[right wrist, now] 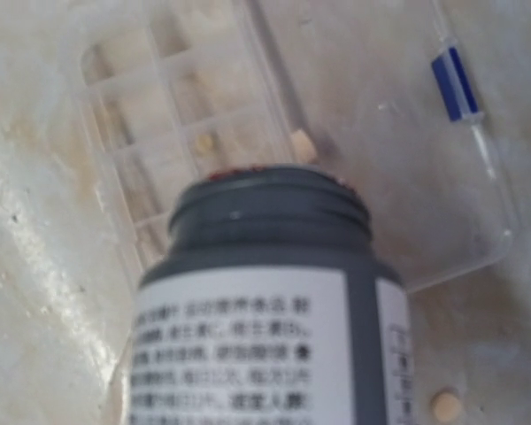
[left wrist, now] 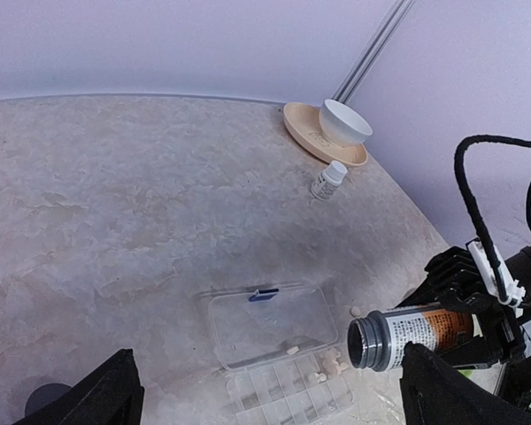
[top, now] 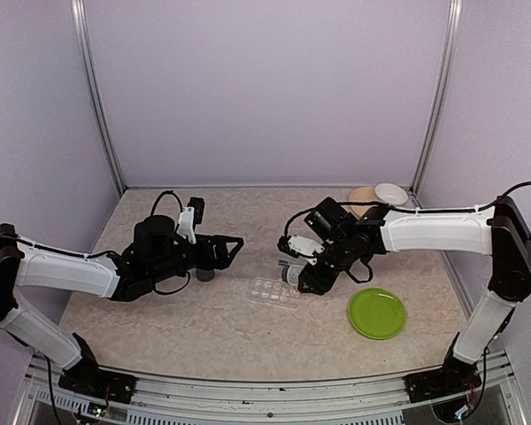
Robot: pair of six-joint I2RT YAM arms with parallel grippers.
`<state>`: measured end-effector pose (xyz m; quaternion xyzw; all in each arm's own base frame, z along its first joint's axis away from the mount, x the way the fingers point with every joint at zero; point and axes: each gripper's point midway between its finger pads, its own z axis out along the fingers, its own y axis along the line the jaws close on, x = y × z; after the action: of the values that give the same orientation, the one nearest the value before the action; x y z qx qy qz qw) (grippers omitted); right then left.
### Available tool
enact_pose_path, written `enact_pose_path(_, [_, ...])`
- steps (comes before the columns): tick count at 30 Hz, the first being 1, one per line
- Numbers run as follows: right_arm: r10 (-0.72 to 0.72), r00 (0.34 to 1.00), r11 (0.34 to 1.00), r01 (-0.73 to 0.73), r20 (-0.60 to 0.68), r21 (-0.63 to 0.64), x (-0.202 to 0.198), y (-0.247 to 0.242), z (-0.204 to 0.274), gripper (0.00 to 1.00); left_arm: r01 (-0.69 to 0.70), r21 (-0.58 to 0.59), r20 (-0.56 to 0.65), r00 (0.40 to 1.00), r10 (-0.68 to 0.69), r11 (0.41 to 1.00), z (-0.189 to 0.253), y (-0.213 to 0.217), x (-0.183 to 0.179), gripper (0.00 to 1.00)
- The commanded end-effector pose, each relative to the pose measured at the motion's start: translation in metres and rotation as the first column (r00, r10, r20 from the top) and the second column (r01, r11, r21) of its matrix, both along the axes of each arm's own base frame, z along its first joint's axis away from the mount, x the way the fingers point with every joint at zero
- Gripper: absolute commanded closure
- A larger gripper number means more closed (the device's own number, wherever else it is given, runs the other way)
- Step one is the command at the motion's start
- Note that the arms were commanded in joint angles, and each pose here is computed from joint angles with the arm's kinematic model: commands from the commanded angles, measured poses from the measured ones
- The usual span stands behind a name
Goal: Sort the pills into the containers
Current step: Pour the pill into the compartment of the pill container, then pick up the lid of the pill bottle from the center of the board.
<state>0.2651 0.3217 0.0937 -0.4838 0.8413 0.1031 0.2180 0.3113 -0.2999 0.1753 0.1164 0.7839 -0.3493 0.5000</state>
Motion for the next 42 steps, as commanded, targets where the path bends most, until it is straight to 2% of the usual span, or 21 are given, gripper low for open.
enact_pose_path(1, [0.015,0.998,0.991,-0.023,0.059,0.134,-0.001,0.014,0.016,1.00,0.003,-0.021,0.016,1.000,-0.003,1.000,0.009,-0.003,0.001,0.01])
enact_pose_path(9, [0.006,0.972,0.928,-0.094,0.236,0.361,-0.004,0.020,0.054,1.00,0.004,-0.020,0.020,1.000,-0.003,1.000,0.011,-0.004,0.001,0.01])
enact_pose_path(13, [-0.026,0.939,0.847,-0.162,0.344,0.506,-0.010,0.022,0.087,1.00,0.009,-0.022,0.020,1.000,-0.009,1.000,0.012,-0.006,0.001,0.01])
enact_pose_path(19, [-0.076,0.882,0.733,-0.267,0.466,0.625,-0.027,0.011,0.120,1.00,0.020,-0.023,0.027,0.999,-0.019,1.000,0.016,-0.010,-0.001,0.01])
enact_pose_path(22, [-0.080,0.853,0.680,-0.332,0.516,0.654,-0.038,0.006,0.131,1.00,0.029,-0.027,0.036,0.999,-0.028,0.999,0.021,-0.011,-0.003,0.01])
enact_pose_path(25, [-0.090,0.805,0.591,-0.431,0.587,0.682,-0.056,-0.001,0.150,1.00,0.031,-0.027,0.039,0.999,-0.030,0.999,0.023,-0.012,-0.003,0.01])
enact_pose_path(28, [-0.175,0.725,0.479,-0.528,0.666,0.701,-0.076,-0.021,0.177,1.00,0.017,-0.030,0.040,0.999,-0.016,0.999,0.026,-0.009,-0.002,0.01])
enact_pose_path(31, [-0.266,0.664,0.395,-0.586,0.698,0.708,-0.090,-0.041,0.195,1.00,-0.012,-0.020,0.032,0.999,0.012,1.000,0.027,-0.004,0.002,0.01])
enact_pose_path(37, [-0.245,0.657,0.372,-0.615,0.713,0.695,-0.094,-0.036,0.206,1.00,-0.139,0.074,-0.024,0.990,0.141,0.987,0.010,0.022,0.025,0.01])
enact_pose_path(42, [-0.298,0.615,0.348,-0.642,0.730,0.683,-0.101,-0.049,0.224,1.00,-0.242,0.222,-0.110,0.956,0.271,0.945,-0.029,0.051,0.048,0.01])
